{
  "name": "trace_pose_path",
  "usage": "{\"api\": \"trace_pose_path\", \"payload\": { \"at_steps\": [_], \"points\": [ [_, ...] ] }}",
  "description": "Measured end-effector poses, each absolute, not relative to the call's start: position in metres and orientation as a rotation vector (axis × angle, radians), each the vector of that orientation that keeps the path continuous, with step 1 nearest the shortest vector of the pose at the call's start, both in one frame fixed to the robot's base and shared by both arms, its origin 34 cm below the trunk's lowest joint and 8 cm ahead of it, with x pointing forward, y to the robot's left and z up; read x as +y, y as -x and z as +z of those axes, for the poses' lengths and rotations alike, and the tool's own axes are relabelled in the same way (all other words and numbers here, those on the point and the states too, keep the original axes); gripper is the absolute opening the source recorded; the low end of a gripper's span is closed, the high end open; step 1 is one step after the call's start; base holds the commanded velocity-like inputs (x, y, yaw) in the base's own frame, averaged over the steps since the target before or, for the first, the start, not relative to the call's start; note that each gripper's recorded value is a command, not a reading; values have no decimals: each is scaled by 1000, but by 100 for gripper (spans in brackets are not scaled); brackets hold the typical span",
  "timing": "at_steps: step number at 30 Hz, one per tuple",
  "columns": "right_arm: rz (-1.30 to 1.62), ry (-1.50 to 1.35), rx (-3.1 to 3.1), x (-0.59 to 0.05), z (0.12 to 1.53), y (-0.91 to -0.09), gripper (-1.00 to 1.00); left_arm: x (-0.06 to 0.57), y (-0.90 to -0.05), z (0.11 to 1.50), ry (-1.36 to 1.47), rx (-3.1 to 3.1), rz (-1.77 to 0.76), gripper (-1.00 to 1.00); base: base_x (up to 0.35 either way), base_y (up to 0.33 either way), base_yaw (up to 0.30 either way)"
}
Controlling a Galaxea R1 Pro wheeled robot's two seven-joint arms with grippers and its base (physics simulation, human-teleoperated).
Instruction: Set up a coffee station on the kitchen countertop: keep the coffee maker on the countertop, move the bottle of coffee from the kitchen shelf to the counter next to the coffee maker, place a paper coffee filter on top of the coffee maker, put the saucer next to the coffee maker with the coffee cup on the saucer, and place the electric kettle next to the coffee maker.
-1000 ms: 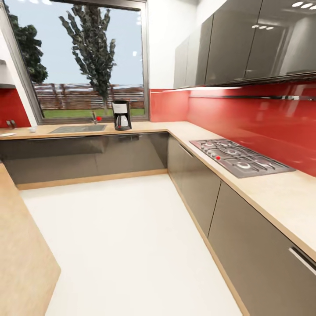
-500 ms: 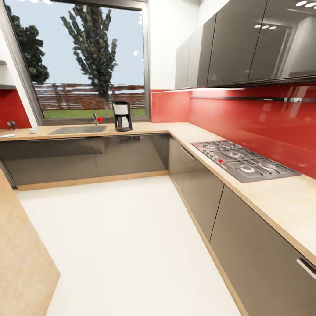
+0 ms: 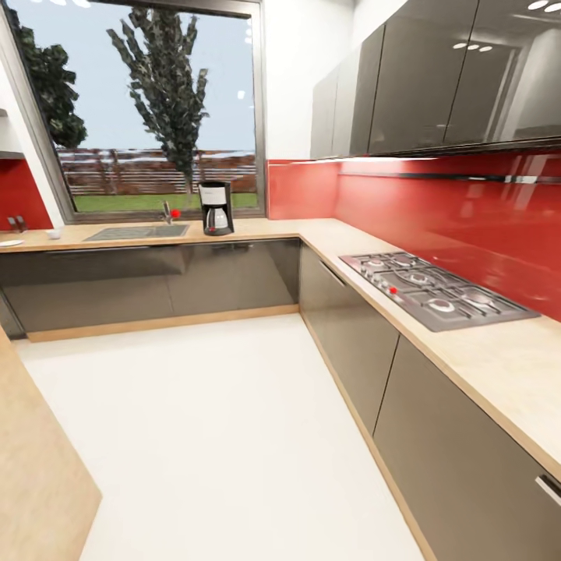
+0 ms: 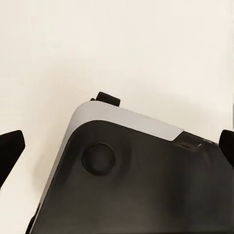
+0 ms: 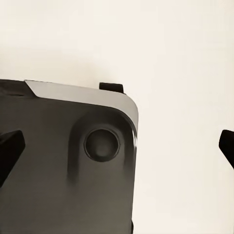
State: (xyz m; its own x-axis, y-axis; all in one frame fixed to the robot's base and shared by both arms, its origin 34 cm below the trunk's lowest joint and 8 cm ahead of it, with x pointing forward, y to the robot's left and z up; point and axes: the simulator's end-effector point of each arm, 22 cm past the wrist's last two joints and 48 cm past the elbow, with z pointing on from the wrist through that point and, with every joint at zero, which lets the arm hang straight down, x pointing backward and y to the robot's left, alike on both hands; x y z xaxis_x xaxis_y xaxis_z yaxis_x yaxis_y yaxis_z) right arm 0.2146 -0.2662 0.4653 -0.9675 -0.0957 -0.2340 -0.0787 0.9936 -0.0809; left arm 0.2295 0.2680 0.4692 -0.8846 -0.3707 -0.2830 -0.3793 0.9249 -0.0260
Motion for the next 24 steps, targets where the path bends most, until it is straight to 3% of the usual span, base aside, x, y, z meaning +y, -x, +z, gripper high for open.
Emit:
{"api": "trace_pose_path", "payload": {
  "at_steps": [8, 24],
  "points": [
    [-105, 125, 2890, -266, 466, -216, 100, 249, -235, 470, 320, 2822, -14, 100, 268, 58, 0],
    [-116, 116, 2872, -269, 467, -220, 100, 250, -235, 470, 332, 2819, -8, 100, 336, 58, 0]
  ]
}}
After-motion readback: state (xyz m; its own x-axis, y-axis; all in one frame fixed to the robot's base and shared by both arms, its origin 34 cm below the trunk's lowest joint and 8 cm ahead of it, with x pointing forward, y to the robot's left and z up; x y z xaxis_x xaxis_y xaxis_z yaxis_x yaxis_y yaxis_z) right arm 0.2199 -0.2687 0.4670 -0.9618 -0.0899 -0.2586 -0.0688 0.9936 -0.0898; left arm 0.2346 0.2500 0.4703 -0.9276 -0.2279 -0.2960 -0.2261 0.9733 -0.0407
